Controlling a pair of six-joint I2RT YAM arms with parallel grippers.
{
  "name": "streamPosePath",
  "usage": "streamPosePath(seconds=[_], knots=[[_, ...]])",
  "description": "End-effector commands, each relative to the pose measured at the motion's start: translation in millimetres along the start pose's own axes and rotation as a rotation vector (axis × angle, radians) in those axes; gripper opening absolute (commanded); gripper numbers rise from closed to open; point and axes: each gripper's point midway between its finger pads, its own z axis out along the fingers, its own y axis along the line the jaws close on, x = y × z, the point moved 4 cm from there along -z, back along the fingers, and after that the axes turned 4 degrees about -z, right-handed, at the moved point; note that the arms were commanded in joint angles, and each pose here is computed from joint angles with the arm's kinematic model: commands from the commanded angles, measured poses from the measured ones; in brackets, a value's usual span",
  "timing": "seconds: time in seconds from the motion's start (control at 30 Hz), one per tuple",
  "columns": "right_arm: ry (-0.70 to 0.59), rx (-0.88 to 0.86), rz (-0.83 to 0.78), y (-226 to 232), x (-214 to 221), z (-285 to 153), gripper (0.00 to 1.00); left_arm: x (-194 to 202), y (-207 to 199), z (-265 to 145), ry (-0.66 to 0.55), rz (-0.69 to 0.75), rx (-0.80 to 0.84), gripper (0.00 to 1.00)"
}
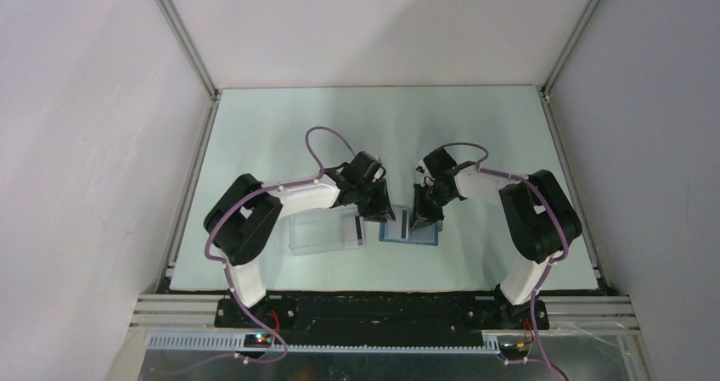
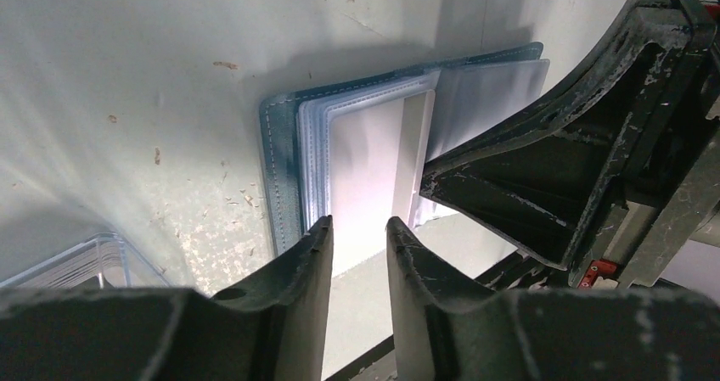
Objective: Put the credit cards into the card holder
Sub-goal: Insert the credit card into the card holder.
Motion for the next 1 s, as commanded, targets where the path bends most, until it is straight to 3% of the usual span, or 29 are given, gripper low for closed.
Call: streamPosePath(seconds=[0.0,0.17,0.73,0.97], knots=[[0.003,0.018,-0.018,-4,-4,5,0.00,-4,-4,-1,-0.022,0.027,0.002,0.39],[0.011,0.018,-0.018,-5,-2,6,0.00,-3,2,0,-0.032,0.032,-0.025,0.42],[0.024,0.008,-0.021,-3,1,5,0.00,3,-16,6,0.002,0.062,0.011,0.22],[-0.010,0.001,-0.037,3,-1,-9,0.00,0,-36,-8,0.001,0.071,0.081,0.23]])
